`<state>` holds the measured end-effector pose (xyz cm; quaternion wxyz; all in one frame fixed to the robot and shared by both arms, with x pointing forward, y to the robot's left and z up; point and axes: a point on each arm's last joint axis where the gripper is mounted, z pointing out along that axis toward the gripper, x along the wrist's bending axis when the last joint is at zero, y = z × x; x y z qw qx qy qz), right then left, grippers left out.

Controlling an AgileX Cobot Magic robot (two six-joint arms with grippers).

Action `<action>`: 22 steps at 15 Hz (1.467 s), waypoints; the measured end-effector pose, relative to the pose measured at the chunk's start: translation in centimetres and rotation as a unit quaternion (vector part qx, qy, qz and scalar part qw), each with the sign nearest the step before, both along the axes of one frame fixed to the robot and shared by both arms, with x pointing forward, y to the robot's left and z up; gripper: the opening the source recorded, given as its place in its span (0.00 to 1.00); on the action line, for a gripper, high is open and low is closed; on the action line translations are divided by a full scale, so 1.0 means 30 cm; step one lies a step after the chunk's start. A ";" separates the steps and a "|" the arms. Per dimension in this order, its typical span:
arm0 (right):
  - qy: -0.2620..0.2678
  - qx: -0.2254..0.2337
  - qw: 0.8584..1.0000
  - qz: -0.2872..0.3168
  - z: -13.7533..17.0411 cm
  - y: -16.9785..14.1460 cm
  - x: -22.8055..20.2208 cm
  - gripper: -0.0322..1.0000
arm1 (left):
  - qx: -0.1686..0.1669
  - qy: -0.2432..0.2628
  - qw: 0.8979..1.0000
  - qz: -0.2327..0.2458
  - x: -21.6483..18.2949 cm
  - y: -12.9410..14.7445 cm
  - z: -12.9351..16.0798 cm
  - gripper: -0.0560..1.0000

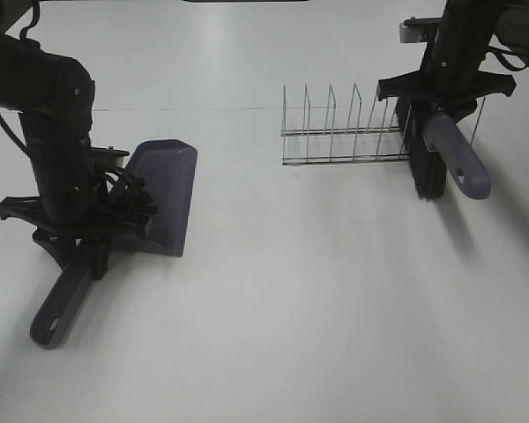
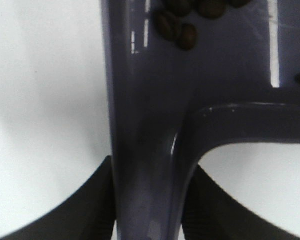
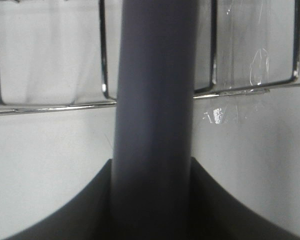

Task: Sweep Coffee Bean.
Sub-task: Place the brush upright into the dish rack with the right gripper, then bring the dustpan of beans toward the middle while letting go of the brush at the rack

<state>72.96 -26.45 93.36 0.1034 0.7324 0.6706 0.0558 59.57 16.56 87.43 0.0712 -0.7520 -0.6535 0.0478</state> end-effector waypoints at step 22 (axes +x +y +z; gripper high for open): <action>-0.054 0.028 0.994 0.090 0.464 0.002 -0.230 0.78 | -0.039 -0.024 0.997 0.067 0.021 -0.031 -0.021 0.37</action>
